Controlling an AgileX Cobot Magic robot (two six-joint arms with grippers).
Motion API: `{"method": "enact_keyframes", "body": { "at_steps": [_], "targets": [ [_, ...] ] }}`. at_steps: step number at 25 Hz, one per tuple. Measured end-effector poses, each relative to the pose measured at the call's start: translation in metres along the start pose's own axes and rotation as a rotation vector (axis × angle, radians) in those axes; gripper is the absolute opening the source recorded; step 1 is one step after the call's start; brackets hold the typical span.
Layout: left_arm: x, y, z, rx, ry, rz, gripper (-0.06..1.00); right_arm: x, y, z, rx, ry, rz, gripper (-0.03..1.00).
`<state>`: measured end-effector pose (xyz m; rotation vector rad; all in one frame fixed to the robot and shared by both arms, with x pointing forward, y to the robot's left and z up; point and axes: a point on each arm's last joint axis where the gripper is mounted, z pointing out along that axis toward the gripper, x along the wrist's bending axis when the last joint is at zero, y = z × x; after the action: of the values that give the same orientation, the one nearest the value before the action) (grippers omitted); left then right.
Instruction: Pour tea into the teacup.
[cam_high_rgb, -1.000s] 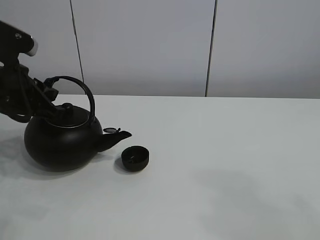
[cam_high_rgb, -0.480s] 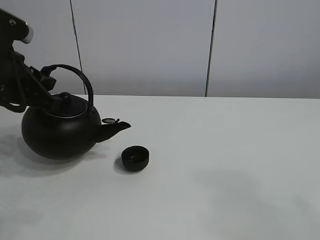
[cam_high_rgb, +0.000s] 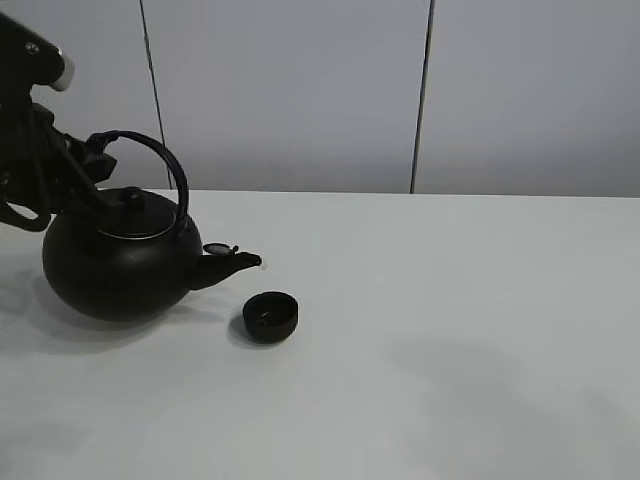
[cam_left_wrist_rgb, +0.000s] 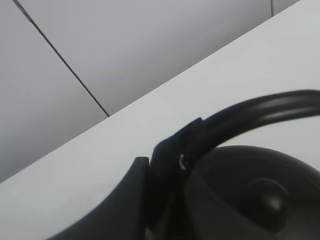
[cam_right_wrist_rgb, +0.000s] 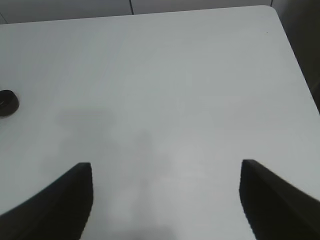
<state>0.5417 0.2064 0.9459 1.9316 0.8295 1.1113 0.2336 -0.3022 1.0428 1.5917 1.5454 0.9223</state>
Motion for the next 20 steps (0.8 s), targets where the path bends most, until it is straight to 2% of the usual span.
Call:
{"method": "enact_keyframes", "body": {
  "at_steps": [8, 20],
  "targets": [
    [-0.0002, -0.0005, 0.0, 0.006, -0.003, 0.055, 0.11, 0.0, 0.0, 0.0, 0.0, 0.0, 0.0, 0.56],
    [-0.0004, -0.0007, 0.0, 0.008, -0.004, 0.064, 0.11, 0.0, 0.0, 0.0, 0.0, 0.0, 0.0, 0.56]
  ]
}}
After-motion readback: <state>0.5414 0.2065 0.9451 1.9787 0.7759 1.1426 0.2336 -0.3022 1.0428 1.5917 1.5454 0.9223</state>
